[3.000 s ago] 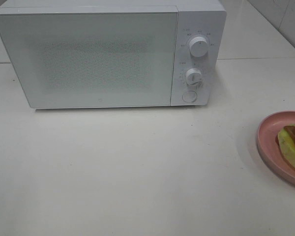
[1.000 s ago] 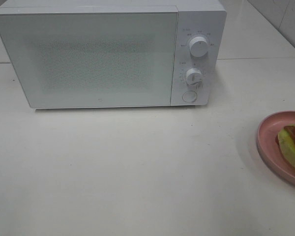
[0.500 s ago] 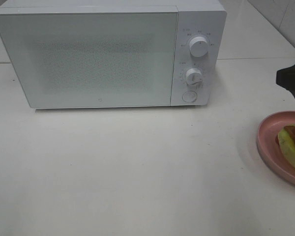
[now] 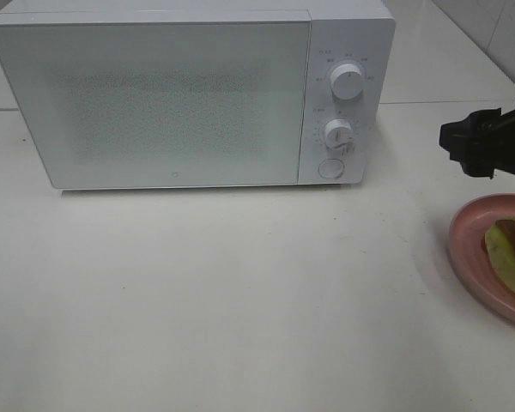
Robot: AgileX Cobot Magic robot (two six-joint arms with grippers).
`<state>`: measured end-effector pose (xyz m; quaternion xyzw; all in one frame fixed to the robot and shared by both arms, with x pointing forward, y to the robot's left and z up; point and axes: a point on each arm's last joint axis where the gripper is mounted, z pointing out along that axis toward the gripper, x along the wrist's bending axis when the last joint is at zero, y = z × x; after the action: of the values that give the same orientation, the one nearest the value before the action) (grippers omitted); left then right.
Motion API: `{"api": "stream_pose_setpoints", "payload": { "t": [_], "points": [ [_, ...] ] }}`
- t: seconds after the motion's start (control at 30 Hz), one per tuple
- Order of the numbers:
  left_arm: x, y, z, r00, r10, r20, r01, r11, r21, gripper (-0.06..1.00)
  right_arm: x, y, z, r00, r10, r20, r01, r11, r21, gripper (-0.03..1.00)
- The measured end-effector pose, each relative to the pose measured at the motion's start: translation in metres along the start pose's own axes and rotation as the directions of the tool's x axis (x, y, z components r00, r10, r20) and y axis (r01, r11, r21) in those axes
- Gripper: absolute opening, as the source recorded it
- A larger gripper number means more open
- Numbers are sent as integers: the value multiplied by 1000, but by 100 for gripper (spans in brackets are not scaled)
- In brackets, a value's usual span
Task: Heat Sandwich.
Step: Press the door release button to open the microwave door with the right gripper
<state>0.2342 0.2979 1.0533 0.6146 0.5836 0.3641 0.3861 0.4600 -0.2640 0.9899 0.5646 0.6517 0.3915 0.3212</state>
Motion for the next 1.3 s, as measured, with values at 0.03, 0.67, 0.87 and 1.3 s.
{"api": "stream_pose_setpoints", "payload": {
  "t": [0.03,0.67,0.87,1.3],
  "points": [
    [0,0,0,1000,0,0,0,1000,0,98,0,-5,3,1000,19,-2,-19,1000,-12,75],
    [0,0,0,1000,0,0,0,1000,0,98,40,-31,31,999,-35,18,37,994,-103,75],
    [0,0,0,1000,0,0,0,1000,0,98,51,-40,38,999,-24,32,27,993,-113,75],
    [0,0,0,1000,0,0,0,1000,0,98,79,-64,47,997,-8,78,17,993,-117,75]
  ]
}}
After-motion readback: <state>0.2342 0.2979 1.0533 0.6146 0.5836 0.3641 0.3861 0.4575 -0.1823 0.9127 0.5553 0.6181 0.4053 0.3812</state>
